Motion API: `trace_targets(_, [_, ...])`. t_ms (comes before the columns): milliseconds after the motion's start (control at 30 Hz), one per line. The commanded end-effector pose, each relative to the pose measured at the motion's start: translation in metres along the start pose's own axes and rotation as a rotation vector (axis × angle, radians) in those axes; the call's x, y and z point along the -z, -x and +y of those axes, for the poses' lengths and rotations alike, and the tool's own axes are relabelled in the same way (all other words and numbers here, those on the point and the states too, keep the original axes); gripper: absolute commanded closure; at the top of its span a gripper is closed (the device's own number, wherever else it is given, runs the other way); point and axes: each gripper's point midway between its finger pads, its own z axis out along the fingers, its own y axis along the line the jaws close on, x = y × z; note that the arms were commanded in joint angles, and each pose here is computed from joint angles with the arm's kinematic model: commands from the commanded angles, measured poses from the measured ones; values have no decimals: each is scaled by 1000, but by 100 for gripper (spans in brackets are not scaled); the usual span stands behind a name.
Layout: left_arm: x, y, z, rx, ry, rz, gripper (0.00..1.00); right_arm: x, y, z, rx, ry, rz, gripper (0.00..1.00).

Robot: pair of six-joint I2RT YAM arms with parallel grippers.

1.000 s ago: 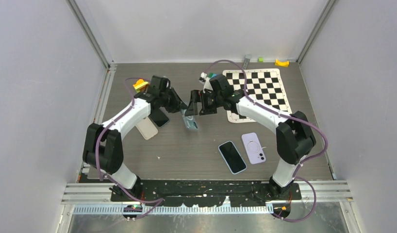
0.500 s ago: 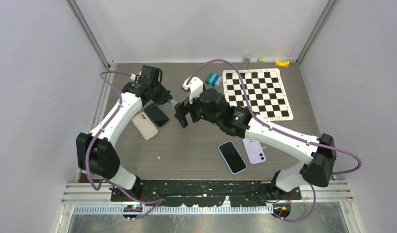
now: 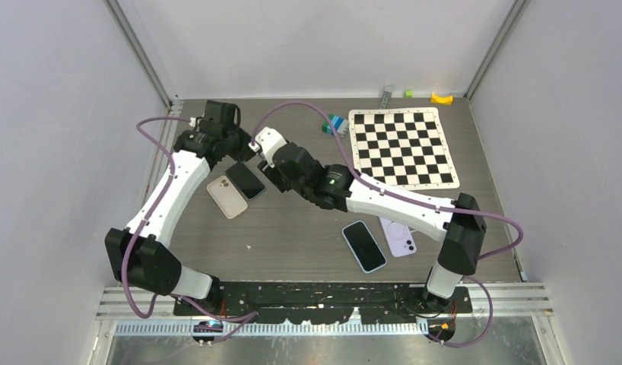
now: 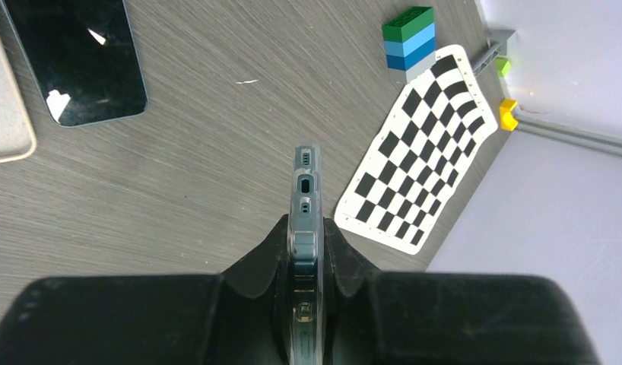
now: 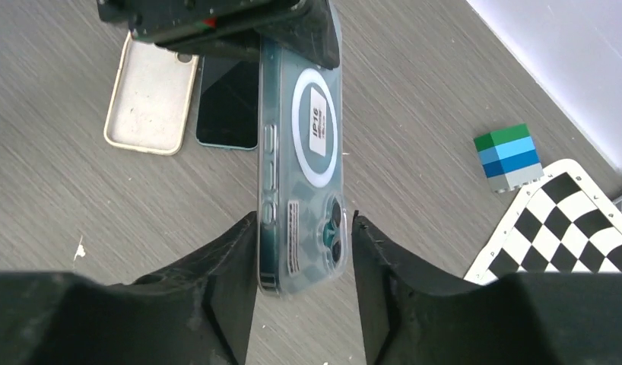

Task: Take the phone out of the phone case
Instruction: Pick up the phone at the center of the board.

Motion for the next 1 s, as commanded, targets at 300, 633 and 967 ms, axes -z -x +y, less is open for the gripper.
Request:
trace_targets(300, [19,11,-11,71,-129,2,61,-9,19,-5,-29,-59,-1,99])
trace_targets(633, [36,46,-3,-70,-164,-143,5,-4,19,-20,-228,-17,-15,100])
trace_targets(967, [79,37,-70,-403,-575,-119,0,38,58,-78,-858,351,-197,100])
